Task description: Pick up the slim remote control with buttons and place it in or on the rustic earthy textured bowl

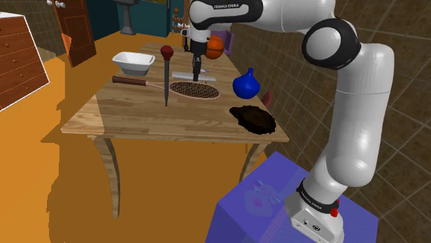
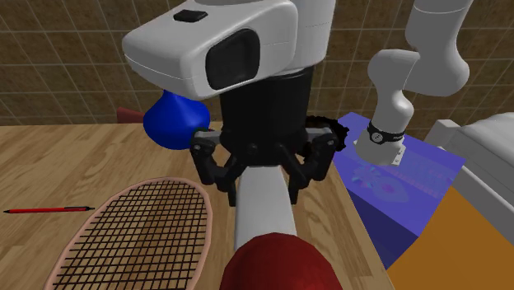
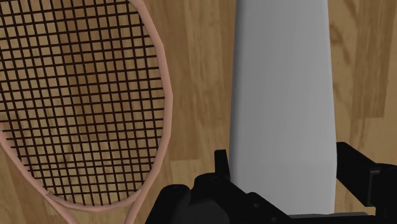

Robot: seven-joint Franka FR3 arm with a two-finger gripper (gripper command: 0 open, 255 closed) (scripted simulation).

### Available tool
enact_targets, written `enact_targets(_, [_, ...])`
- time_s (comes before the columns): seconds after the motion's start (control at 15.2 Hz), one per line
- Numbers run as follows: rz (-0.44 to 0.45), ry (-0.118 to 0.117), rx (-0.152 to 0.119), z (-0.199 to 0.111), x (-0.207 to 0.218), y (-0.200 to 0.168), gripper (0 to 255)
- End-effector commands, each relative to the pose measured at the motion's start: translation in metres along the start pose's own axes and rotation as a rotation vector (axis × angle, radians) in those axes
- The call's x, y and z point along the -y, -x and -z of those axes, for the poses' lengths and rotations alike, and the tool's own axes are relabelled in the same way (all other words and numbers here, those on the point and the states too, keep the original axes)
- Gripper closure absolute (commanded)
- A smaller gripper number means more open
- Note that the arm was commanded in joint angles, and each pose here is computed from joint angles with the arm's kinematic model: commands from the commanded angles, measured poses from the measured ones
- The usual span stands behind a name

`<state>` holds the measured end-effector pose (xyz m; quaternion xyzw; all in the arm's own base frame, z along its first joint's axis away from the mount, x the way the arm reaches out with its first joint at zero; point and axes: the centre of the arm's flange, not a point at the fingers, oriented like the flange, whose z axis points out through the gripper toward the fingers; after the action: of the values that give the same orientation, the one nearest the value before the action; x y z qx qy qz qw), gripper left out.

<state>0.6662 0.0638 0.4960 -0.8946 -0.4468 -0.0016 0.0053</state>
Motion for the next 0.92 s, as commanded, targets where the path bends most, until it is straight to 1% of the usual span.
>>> enact_targets(0.0, [0.0, 0.0, 0.0, 0.003, 0.01, 0.017, 255])
enact_targets(0.86, [0.0, 0.0, 0.0, 0.004, 0.086, 0.171, 255])
